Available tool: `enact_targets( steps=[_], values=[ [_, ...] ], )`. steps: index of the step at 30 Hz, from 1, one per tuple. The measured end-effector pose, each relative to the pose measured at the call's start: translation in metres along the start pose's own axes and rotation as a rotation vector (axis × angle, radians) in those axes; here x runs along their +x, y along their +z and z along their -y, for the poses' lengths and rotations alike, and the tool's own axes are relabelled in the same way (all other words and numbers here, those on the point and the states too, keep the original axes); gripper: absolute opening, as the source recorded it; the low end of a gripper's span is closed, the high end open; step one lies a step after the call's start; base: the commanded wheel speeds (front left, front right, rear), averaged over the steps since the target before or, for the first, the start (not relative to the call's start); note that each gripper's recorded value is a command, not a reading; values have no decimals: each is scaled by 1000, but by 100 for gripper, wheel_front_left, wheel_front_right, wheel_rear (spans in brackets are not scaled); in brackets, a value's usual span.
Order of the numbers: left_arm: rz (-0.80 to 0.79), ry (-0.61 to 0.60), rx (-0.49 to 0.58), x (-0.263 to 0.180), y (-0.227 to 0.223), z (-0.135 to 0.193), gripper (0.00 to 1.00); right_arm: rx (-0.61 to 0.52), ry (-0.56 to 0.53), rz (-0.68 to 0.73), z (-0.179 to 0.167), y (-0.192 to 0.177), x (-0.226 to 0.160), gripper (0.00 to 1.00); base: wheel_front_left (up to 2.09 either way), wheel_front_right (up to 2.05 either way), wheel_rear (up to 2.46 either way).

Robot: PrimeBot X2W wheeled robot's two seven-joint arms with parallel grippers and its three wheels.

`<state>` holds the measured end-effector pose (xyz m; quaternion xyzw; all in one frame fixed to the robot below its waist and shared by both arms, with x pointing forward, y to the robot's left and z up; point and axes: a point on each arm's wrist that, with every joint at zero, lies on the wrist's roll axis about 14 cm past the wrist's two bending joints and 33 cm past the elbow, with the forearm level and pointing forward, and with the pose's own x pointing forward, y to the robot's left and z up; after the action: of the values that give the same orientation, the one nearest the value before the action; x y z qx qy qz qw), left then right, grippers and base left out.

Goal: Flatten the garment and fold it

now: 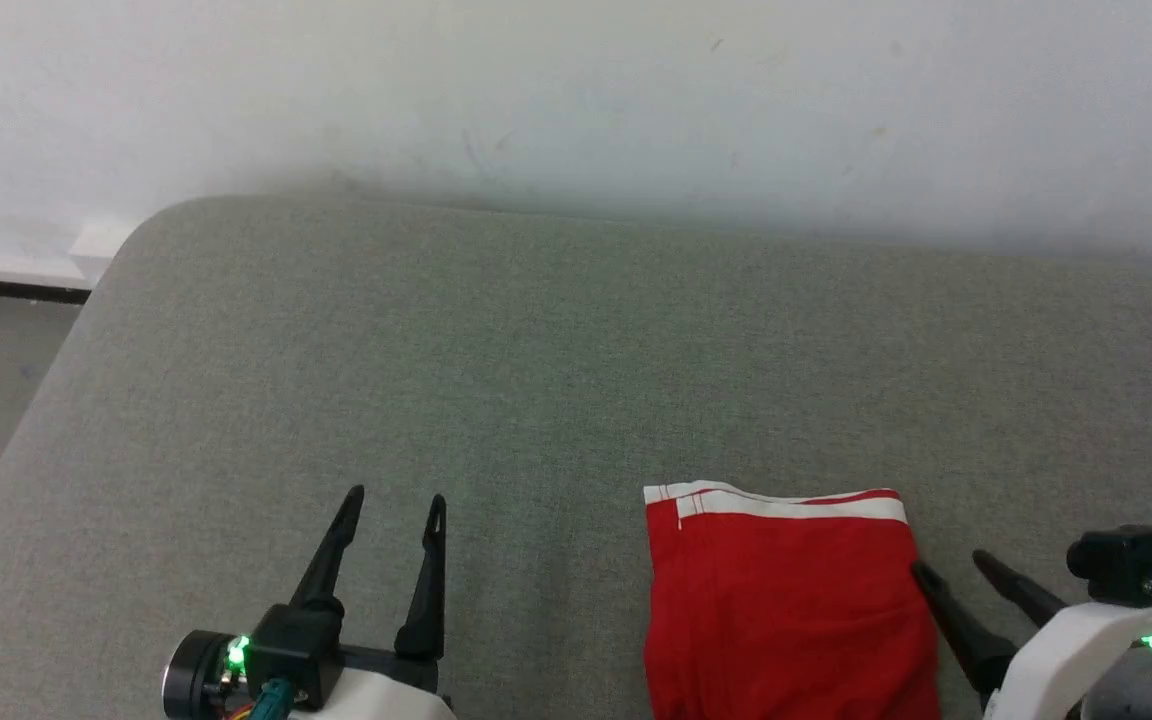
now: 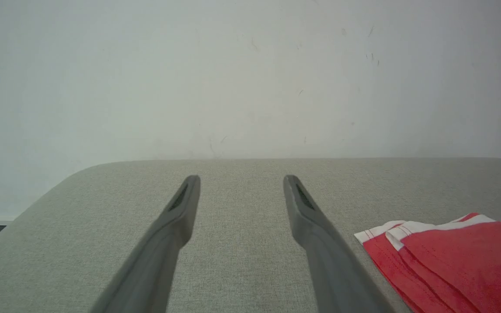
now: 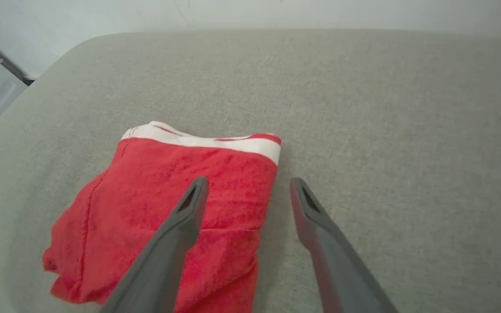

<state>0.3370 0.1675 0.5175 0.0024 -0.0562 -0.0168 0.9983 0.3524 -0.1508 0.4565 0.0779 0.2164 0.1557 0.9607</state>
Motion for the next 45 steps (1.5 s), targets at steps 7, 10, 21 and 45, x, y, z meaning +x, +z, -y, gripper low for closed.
enact_targets(
  steps=[7, 10, 21, 45],
  values=[
    [-17, 21, 1, 5, -5, -7, 100, 143, 81, -327, -10, -53, 24, 100, 0, 0, 0],
    [-27, 39, 12, 3, -8, -12, 100, 169, 94, -420, -14, -72, 31, 100, 0, 0, 0],
    [-51, 88, 27, -3, -13, -27, 100, 76, 168, -484, -36, -81, 55, 0, 0, 0, 0],
    [60, -432, -44, 79, -2, 137, 100, -712, -216, -479, 164, 14, -23, 0, 0, 0, 0]
  ],
)
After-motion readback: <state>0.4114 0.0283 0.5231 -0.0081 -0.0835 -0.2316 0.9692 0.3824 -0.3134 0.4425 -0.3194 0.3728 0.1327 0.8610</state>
